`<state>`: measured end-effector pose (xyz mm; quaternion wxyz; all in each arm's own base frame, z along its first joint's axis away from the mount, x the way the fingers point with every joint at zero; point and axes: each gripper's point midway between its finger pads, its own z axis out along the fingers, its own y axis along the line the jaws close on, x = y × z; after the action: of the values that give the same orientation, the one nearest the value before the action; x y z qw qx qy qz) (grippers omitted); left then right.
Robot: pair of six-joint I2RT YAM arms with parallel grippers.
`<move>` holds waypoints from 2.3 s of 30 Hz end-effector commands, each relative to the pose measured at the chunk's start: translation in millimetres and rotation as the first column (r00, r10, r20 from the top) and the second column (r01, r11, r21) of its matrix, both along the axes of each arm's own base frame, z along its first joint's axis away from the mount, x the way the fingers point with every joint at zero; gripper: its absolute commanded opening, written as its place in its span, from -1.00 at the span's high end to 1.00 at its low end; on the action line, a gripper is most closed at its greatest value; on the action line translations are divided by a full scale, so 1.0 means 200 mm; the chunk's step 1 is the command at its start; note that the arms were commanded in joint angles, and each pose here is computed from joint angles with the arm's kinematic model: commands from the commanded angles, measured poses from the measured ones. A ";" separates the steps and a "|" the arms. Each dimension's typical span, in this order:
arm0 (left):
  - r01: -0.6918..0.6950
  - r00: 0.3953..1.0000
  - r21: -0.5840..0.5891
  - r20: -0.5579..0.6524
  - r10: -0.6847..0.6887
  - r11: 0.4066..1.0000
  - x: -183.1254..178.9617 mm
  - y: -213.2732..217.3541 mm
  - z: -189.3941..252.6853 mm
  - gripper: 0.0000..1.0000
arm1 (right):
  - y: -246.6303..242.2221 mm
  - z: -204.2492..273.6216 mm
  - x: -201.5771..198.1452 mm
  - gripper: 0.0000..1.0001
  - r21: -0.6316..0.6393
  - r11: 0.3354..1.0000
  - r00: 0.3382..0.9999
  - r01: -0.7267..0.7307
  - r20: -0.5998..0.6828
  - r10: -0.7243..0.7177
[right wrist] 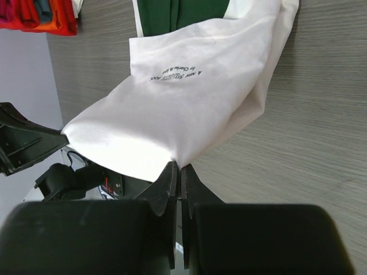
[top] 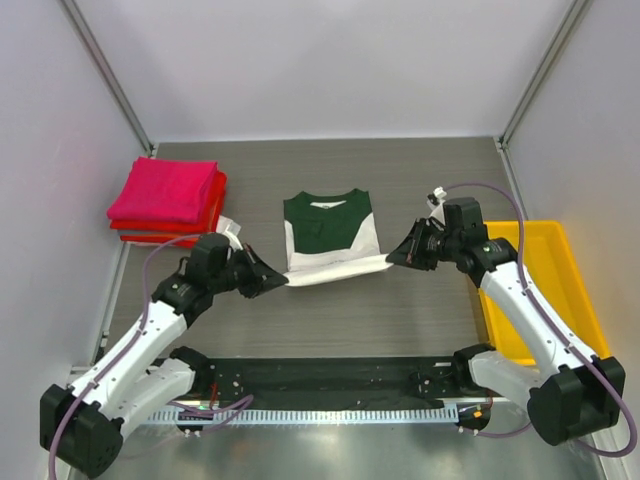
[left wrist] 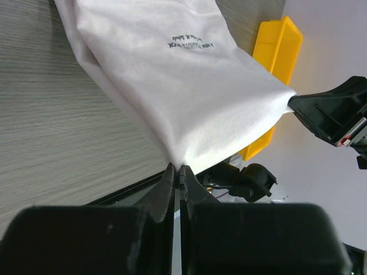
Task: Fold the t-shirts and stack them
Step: Fold the tshirt
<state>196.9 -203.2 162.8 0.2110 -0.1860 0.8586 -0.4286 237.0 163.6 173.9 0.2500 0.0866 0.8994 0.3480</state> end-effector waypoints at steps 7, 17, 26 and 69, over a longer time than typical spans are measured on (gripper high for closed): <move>-0.060 0.997 0.050 0.053 0.057 0.997 0.24 -0.03 0.20 0.99 | -0.03 0.12 0.33 0.97 -0.113 0.992 0.995 0.052 0.093 -0.041; -0.127 0.990 0.086 0.073 0.120 0.988 0.57 -0.01 0.26 1.00 | 0.00 0.10 0.70 0.98 -0.167 0.981 0.993 0.096 0.081 -0.084; -0.163 0.985 0.084 0.066 0.158 0.983 0.79 0.05 0.25 1.00 | 0.06 0.09 0.93 0.97 -0.158 0.981 0.992 0.108 0.077 -0.097; -0.169 0.985 0.049 -0.024 0.170 0.984 1.80 0.02 -0.28 -0.06 | 0.05 -0.31 1.74 -0.42 -0.034 0.991 0.982 0.133 0.138 -0.127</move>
<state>543.0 -198.9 65.2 0.1952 -0.2910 0.8649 -0.3596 581.2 172.8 69.0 0.2818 0.1436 0.9034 0.2894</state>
